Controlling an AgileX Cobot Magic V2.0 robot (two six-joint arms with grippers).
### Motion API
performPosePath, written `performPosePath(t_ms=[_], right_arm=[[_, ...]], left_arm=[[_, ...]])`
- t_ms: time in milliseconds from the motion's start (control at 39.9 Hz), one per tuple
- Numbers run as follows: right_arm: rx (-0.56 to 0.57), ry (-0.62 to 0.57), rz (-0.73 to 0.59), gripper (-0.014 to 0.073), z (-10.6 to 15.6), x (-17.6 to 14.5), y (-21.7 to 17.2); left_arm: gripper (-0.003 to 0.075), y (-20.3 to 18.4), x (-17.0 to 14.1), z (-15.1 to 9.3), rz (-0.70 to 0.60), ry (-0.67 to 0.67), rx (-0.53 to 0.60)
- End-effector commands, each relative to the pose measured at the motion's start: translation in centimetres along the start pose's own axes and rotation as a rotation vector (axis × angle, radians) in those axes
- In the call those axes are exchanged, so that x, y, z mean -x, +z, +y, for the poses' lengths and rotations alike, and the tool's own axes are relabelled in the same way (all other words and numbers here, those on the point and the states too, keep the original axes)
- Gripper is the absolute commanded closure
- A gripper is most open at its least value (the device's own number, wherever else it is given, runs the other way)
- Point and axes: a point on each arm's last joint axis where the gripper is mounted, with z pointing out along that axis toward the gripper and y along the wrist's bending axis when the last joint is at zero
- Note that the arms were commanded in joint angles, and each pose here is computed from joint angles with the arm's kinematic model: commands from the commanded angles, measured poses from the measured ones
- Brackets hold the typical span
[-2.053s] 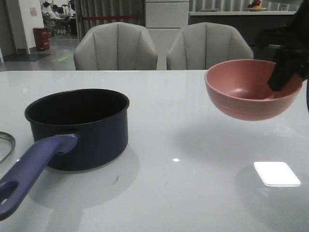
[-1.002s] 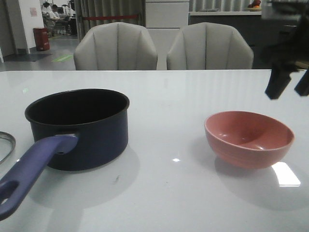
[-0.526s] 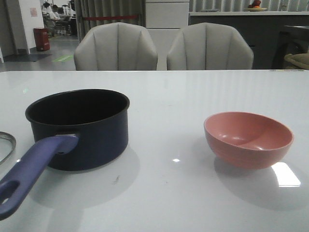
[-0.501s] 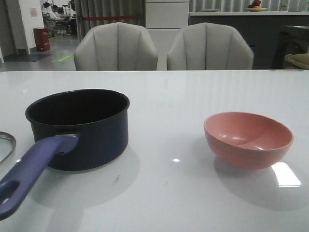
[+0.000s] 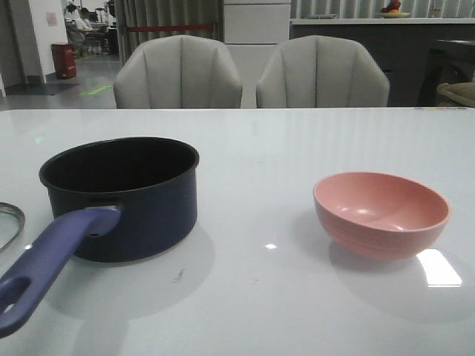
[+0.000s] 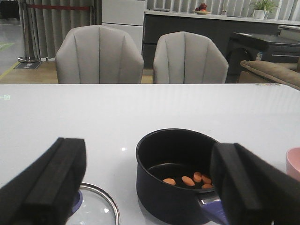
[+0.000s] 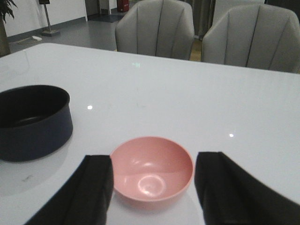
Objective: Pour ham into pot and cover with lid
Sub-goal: 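Move the left gripper to the glass lid on the table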
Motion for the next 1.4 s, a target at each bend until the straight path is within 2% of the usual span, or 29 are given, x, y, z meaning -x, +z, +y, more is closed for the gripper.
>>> performPosePath(t_ms=[0,100,175,225,351,551,676,826,1052,1227,1377], right_arm=[[-0.017,-0.003,-0.083,0.0146,-0.2,0.7,0.1],[-0.018,-0.003,-0.086,0.0359,-0.2,0.7,0.1],[-0.018,-0.003,-0.086,0.0470,-0.2,0.7,0.1],[-0.018,-0.003,-0.086,0.0439,-0.2,0.7,0.1],[-0.018,-0.003,-0.086,0.0447,-0.2,0.7,0.1],[-0.018,-0.003,-0.086,0.0447,-0.2,0.7,0.1],[-0.018,-0.003,-0.086,0.0447,-0.2,0.7,0.1],[-0.018,-0.003,-0.086,0.0447,-0.2,0.7,0.1],[-0.018,-0.003,-0.086,0.0447,-0.2,0.7,0.1],[-0.018,-0.003,-0.086,0.0447,-0.2,0.7,0.1],[-0.018,-0.003,-0.086,0.0447,-0.2,0.7,0.1]], left_arm=[[0.0138,0.0,1.5,-0.2,-0.089,-0.002,-0.015],[0.0138,0.0,1.5,-0.2,-0.089,-0.002,-0.015],[0.0138,0.0,1.5,-0.2,-0.089,-0.009,-0.016],[0.0137,0.0,1.5,-0.2,-0.086,-0.019,-0.018],[0.0134,-0.1,1.8,-0.2,-0.078,-0.015,-0.017],[0.0132,0.3,4.0,-0.3,0.088,0.008,0.024],[0.0132,2.2,5.7,-0.1,0.177,0.056,0.075],[0.0132,4.7,6.7,0.7,0.255,0.011,0.156],[0.0092,8.8,5.9,2.9,0.447,-0.071,0.290],[0.0092,12.3,5.0,4.0,0.567,-0.083,0.316],[0.0092,15.9,3.7,5.0,0.739,-0.100,0.334]])
